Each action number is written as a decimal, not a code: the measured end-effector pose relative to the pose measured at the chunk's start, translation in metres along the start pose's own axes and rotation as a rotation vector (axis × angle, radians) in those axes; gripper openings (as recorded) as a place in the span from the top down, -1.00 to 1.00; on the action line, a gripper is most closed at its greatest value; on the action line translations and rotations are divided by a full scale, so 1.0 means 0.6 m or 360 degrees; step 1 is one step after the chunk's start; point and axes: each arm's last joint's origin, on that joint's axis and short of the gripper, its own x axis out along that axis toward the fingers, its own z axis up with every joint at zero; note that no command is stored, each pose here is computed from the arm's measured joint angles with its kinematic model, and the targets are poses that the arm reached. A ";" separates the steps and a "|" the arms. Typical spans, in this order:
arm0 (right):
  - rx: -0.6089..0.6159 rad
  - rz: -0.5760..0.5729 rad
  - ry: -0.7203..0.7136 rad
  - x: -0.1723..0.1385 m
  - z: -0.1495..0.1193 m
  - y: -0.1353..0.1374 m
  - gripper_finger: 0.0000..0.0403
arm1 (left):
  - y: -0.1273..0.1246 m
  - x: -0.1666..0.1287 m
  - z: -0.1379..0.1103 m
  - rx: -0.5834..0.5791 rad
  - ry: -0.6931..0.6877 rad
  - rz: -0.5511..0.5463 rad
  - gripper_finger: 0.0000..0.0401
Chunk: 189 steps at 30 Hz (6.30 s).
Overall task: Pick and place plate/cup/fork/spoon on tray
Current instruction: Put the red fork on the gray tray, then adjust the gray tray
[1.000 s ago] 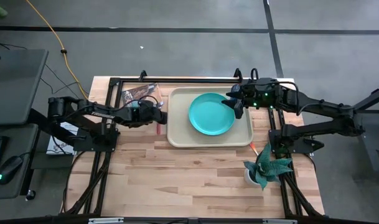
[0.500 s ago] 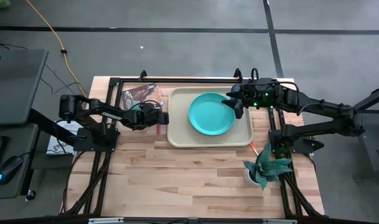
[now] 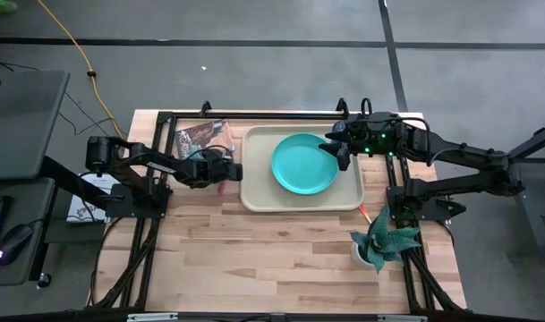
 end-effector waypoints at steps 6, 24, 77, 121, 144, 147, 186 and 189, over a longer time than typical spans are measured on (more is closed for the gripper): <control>-0.0003 0.0000 0.0001 0.000 0.000 0.000 -0.09 | 0.000 -0.043 0.030 0.0053 -0.0123 -0.0106 1.00; 0.0008 0.0000 0.0001 0.000 0.000 0.000 -0.09 | 0.005 -0.022 0.043 0.0265 0.0099 -0.0183 0.67; 0.0051 0.0024 0.0021 0.000 -0.002 0.000 -0.09 | 0.028 0.028 0.054 0.0593 0.0305 -0.0130 0.92; 0.0219 0.0011 0.0074 0.000 -0.006 -0.002 -0.09 | -0.183 -0.004 0.044 -0.0515 0.0005 -0.0356 1.00; 0.0205 -0.0014 0.0088 0.000 -0.008 -0.003 -0.09 | -0.191 0.037 0.038 -0.0368 0.0029 -0.0211 1.00; 0.0205 -0.0022 0.0084 0.000 -0.008 -0.003 -0.09 | -0.191 0.040 0.034 -0.0367 0.0057 -0.0211 1.00; 0.0220 -0.0075 0.0055 0.000 -0.007 -0.005 -0.09 | -0.181 0.026 0.076 -0.0121 -0.0013 -0.0215 0.58; 0.0218 -0.0070 0.0040 0.000 -0.006 -0.004 -0.09 | -0.165 -0.005 0.111 -0.0042 -0.0153 -0.0126 0.57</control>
